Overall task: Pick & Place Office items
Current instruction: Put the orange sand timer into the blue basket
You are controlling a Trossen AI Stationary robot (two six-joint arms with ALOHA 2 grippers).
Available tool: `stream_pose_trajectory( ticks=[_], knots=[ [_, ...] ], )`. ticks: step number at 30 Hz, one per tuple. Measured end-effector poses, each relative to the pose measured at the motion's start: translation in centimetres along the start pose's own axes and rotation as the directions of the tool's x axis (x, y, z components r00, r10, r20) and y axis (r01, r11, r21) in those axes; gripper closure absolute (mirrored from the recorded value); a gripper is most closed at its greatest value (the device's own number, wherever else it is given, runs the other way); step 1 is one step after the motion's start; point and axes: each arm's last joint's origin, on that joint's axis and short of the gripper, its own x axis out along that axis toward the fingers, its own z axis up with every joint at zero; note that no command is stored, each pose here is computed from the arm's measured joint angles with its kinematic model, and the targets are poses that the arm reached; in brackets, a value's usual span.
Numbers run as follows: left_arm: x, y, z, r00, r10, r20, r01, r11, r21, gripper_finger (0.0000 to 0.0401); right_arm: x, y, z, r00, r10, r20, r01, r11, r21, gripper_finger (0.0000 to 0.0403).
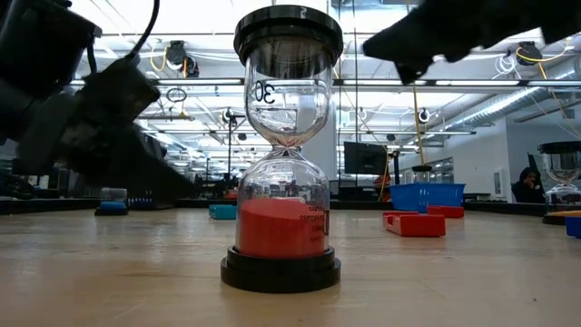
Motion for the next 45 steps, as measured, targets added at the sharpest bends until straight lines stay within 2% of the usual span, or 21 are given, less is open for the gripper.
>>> stream_pose_trajectory(
  ticks=[7, 14, 19, 23, 26, 36, 45],
  knots=[
    [0.9, 0.4, 1.5, 0.997, -0.036, 0.074, 0.04, 0.998, -0.056, 0.0375, 0.3, -2.7, 1.4, 0.987, -0.096, 0.13, 0.101, 0.994, -0.03, 0.0402],
    [0.6, -0.2, 1.7, 0.995, -0.059, 0.077, 0.06, 0.998, -0.012, 0.0375, 0.2, -3.1, 2.4, 0.967, -0.108, 0.23, 0.132, 0.987, -0.095, 0.0401],
    [-0.6, -0.9, 2.9, 0.993, -0.08, 0.082, 0.078, 0.997, 0.02, 0.0375, 0.2, -3.1, 2.4, 0.966, -0.107, 0.236, 0.138, 0.983, -0.122, 0.0401],
    [-1.9, -1.2, 3.9, 0.997, 0.0, 0.074, -0.003, 0.999, 0.043, 0.0375, 0.2, -3.1, 2.5, 0.966, -0.107, 0.237, 0.14, 0.982, -0.126, 0.0401],
    [-2.9, -1.1, 4.9, 0.996, 0.02, 0.083, -0.025, 0.998, 0.058, 0.0375, 0.2, -3.1, 2.5, 0.966, -0.108, 0.237, 0.141, 0.982, -0.126, 0.0401],
    [-6.7, -0.8, 6.9, 0.999, -0.013, 0.044, 0.011, 1.0, 0.028, 0.0375, 0.2, -3.1, 2.4, 0.966, -0.107, 0.236, 0.14, 0.982, -0.126, 0.0401],
    [-7.3, -1.3, 7.0, 0.999, -0.027, 0.026, 0.026, 0.999, 0.041, 0.0375, 0.2, -3.1, 2.5, 0.966, -0.108, 0.237, 0.141, 0.982, -0.126, 0.0401]
  ],
)
